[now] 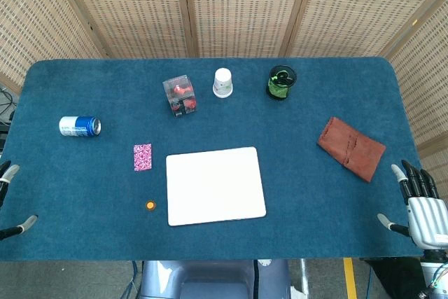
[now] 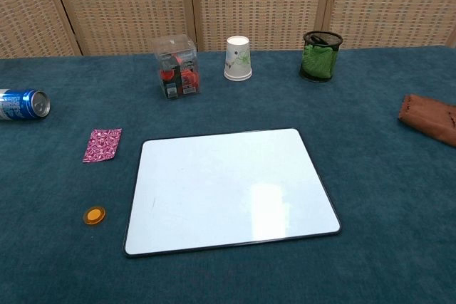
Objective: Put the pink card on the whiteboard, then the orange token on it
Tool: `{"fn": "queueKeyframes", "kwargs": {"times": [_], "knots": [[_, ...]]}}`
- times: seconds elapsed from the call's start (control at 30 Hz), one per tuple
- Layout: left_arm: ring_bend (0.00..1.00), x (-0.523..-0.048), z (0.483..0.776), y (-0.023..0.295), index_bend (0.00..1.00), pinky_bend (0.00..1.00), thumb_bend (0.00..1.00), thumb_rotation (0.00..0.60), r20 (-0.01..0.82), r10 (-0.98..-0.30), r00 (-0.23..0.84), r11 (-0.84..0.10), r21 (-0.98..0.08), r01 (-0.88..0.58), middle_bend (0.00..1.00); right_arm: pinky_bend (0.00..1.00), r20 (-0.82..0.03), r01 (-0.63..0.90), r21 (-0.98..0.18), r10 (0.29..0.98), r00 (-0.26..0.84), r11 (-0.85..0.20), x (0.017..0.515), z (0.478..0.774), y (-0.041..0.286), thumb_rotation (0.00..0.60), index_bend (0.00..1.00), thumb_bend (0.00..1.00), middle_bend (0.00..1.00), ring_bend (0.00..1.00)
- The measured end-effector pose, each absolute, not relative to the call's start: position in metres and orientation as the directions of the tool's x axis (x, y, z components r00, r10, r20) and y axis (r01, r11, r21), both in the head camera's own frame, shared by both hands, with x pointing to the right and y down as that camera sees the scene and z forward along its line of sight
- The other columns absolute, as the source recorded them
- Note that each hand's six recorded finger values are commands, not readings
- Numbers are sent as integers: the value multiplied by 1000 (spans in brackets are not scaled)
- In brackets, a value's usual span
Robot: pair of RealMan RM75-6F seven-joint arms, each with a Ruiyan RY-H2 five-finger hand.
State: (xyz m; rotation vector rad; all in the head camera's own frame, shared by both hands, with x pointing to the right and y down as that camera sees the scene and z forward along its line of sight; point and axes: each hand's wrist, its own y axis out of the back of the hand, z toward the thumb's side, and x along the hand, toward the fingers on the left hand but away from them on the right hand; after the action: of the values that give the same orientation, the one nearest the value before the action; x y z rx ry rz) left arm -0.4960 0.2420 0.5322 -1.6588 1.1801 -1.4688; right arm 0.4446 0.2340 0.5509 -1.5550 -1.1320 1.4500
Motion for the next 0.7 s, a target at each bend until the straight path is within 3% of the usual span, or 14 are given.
{"fn": "queueKeyframes", "kwargs": {"times": [0.4, 0.7], "knots": [[0, -489, 547, 234, 0, 0, 0, 600, 468, -883, 22, -461, -859, -221, 0, 0, -363, 123, -925, 932, -19, -358, 444, 551, 235, 600, 0, 156, 0, 0], [0, -459, 578, 196, 0, 0, 0, 600, 545, -828, 130, -560, -795, -233, 0, 0, -375, 127, -920, 927, -19, -370, 445, 552, 234, 600, 0, 156, 0, 0]]}}
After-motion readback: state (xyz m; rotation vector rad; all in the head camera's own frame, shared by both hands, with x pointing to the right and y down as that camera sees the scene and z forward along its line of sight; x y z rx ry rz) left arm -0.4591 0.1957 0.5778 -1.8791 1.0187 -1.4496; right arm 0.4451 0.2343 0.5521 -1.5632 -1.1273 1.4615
